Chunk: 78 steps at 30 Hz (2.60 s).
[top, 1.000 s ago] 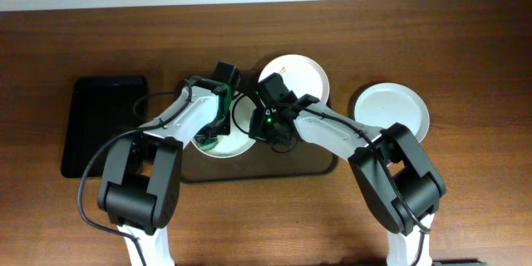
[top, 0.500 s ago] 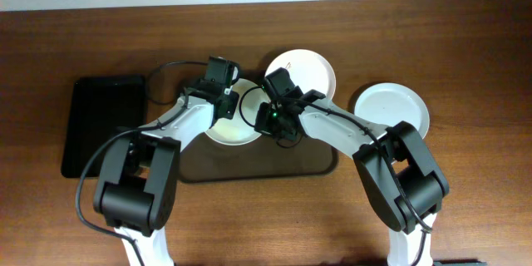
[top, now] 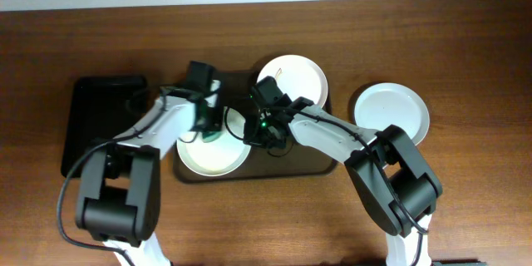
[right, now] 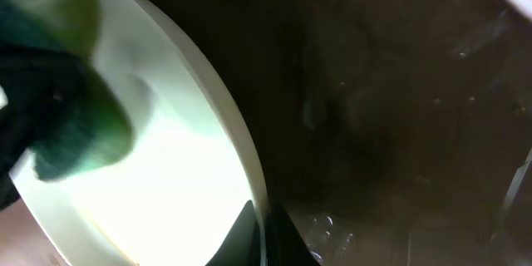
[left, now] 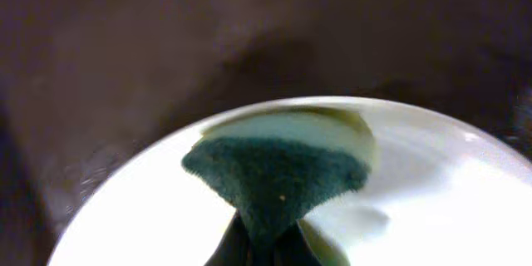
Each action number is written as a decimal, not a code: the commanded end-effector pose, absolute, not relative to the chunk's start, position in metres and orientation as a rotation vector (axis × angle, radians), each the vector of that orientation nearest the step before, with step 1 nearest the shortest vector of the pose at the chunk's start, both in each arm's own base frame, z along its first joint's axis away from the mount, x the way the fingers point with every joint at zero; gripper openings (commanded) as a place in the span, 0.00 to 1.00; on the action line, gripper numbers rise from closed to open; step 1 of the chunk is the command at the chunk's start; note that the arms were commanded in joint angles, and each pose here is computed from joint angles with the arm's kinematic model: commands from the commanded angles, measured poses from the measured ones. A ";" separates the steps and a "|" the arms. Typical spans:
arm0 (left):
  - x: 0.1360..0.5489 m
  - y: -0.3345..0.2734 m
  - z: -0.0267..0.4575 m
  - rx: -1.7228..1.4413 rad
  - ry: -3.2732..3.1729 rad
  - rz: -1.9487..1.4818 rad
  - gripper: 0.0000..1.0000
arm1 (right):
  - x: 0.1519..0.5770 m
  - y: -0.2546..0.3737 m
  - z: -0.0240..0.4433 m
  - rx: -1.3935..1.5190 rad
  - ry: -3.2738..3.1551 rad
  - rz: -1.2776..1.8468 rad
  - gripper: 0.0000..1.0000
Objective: Clean dirty plates on tray and stack at the side
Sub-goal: 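Scrub the held plate with the sponge in the left gripper, then lift the plate with the right gripper and stack it on the first plate, then move the right gripper to the last plate and grip its rim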
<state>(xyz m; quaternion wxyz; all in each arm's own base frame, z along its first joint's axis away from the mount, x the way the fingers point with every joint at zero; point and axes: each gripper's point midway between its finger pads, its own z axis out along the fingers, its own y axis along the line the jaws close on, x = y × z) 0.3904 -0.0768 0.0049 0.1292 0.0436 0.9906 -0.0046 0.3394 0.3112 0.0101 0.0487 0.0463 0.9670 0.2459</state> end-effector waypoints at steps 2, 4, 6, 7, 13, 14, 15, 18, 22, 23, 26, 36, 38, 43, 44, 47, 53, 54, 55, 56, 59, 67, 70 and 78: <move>0.388 -0.022 0.001 -0.217 2.958 -0.102 0.00 | 0.337 0.306 0.000 0.163 2.971 0.721 0.04; 0.386 -0.039 0.012 -0.144 2.989 -0.256 0.00 | 0.338 0.305 0.000 0.167 2.971 0.721 0.04; 0.371 -0.055 0.016 -0.005 3.040 -0.386 0.01 | 0.339 0.303 0.000 0.173 2.970 0.721 0.04; 0.352 -0.056 0.017 -0.004 3.118 -0.397 0.01 | 0.339 0.303 0.000 0.173 2.971 0.721 0.04; 0.373 -0.062 0.091 0.136 3.088 -0.443 0.01 | 0.337 0.306 0.004 0.117 2.973 0.746 0.04; 0.399 -0.056 0.108 0.147 2.999 -0.372 0.01 | 0.342 0.302 0.013 0.077 2.975 0.724 0.04; 0.416 -0.049 0.115 0.139 2.939 -0.301 0.00 | 0.345 0.296 0.023 0.061 2.978 0.668 0.04; 0.440 -0.040 0.118 0.095 2.853 -0.217 0.01 | 0.355 0.258 0.062 0.047 2.954 0.329 0.04; 0.449 -0.037 0.120 0.093 2.820 -0.183 0.00 | 0.363 0.209 0.129 -0.005 2.800 -0.115 0.04; 0.449 -0.037 0.120 0.093 2.820 -0.183 0.00 | 0.362 0.204 0.142 -0.025 2.751 -0.196 0.04; 0.450 -0.037 0.117 0.093 2.818 -0.183 0.00 | 0.357 0.208 0.160 -0.090 2.631 -0.356 0.04; 0.451 -0.037 0.106 0.092 2.844 -0.184 0.01 | 0.341 0.236 0.240 -0.231 2.040 -0.770 0.04; 0.451 -0.037 0.106 0.092 2.844 -0.184 0.00 | 0.341 0.233 0.243 -0.234 2.021 -0.797 0.04; 0.451 -0.037 0.106 0.092 2.844 -0.184 0.00 | 0.335 0.238 0.253 -0.258 1.955 -0.831 0.04; 0.451 -0.037 0.106 0.092 2.844 -0.184 0.01 | 0.334 0.239 0.253 -0.259 1.955 -0.829 0.04; 0.451 -0.037 0.106 0.092 2.844 -0.185 0.01 | 0.333 0.239 0.247 -0.204 2.000 -0.760 0.04; 0.450 -0.037 0.106 0.092 2.845 -0.185 0.00 | 0.346 0.182 0.213 0.226 2.594 -0.128 0.04; 0.450 -0.037 0.106 0.092 2.845 -0.185 0.00 | 0.354 0.165 0.212 0.297 2.628 -0.077 0.04; 0.450 -0.037 0.106 0.092 2.845 -0.185 0.01 | 0.364 0.136 0.211 0.385 2.665 -0.020 0.04; 0.450 -0.037 0.106 0.092 2.845 -0.185 0.00 | 0.374 0.103 0.207 0.487 2.698 0.039 0.04; 0.450 -0.037 0.106 0.092 2.845 -0.184 0.01 | 0.379 -0.012 0.201 0.845 2.685 0.052 0.04; 0.450 -0.037 0.106 0.092 2.845 -0.185 0.00 | 0.322 -0.103 0.092 1.174 2.757 -0.106 0.04; 0.450 -0.037 0.106 0.092 2.845 -0.185 0.01 | 0.313 -0.099 0.062 1.174 2.770 -0.104 0.10; 0.450 -0.037 0.106 0.092 2.845 -0.186 0.01 | 0.389 -0.033 0.120 0.683 2.713 0.344 0.56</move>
